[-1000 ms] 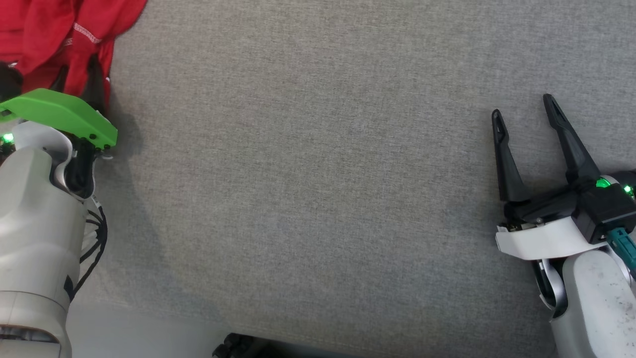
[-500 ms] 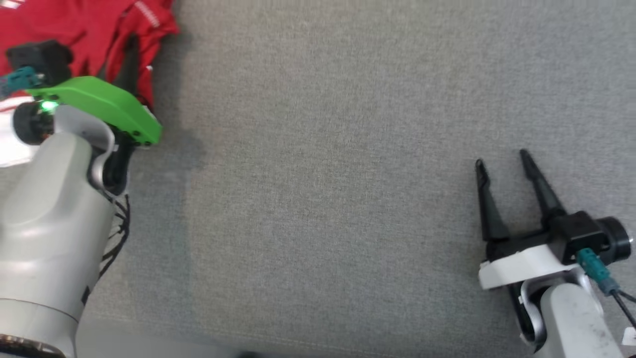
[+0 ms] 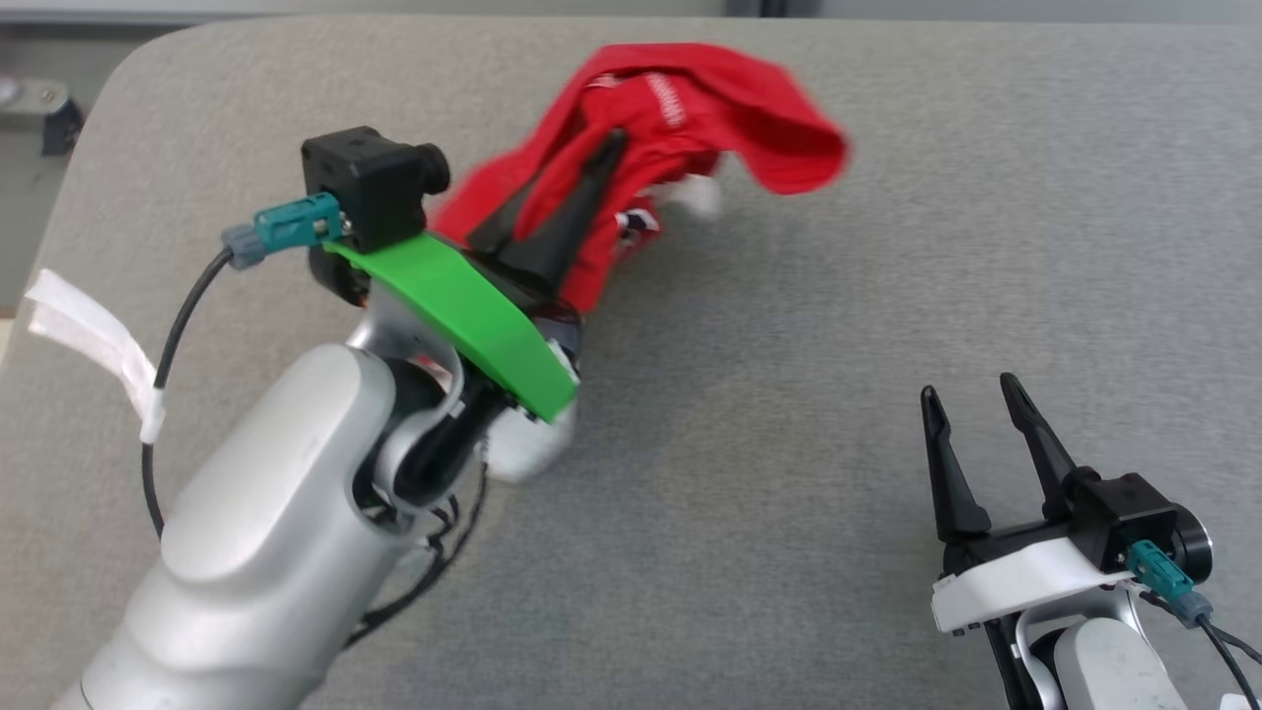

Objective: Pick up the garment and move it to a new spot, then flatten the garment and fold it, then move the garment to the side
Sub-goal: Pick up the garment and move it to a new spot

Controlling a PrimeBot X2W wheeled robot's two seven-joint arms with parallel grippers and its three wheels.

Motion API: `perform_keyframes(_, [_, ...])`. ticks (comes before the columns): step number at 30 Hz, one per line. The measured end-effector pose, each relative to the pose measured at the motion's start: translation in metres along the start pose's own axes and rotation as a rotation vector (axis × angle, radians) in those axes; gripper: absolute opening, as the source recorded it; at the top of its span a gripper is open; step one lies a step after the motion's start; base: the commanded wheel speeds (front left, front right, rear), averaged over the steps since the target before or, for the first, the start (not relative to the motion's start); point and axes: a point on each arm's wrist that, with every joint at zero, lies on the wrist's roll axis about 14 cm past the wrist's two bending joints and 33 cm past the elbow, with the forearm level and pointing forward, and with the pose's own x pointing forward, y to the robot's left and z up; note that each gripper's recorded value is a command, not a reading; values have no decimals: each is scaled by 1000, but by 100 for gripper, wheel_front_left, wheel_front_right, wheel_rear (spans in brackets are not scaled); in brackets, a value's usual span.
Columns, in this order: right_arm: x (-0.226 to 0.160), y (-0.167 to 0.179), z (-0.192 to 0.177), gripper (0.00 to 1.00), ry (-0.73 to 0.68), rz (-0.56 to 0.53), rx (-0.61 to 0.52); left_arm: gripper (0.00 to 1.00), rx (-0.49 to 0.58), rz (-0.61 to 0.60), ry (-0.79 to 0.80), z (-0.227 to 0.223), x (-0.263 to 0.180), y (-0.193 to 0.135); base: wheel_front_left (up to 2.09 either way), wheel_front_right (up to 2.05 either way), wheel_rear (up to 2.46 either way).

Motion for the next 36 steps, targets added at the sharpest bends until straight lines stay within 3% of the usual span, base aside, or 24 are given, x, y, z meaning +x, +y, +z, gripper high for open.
perform_keyframes(8, [-36,-39,17,100,-33,-142,1,0,-184,-389,-75,45,-10,-146,0,0,0])
perform_keyframes(11, [-50,-54,22,100,-42,-194,-2,0,-307,-466,-57,49,-16,-176,0,0,0])
perform_keyframes(13, [-58,-60,23,100,-44,-221,-3,0,-376,-459,-43,47,-13,-179,0,0,0])
perform_keyframes(17, [-72,-74,27,100,-54,-276,6,0,-496,-359,11,27,6,-157,0,0,0])
perform_keyframes(21, [-83,-84,26,100,-50,-317,8,0,-591,-168,95,-15,32,-105,0,0,0])
perform_keyframes(24, [-90,-91,25,100,-44,-348,8,0,-623,34,167,-61,45,-47,0,0,0])
perform_keyframes(28, [-97,-103,24,100,-40,-388,4,0,-581,230,228,-105,50,16,0,0,0])
perform_keyframes(34, [-108,-114,16,100,-7,-435,3,0,-463,359,201,-120,62,74,0,0,0])
perform_keyframes(36, [-110,-116,14,100,0,-443,3,43,-399,395,216,-128,61,87,0,0,0])
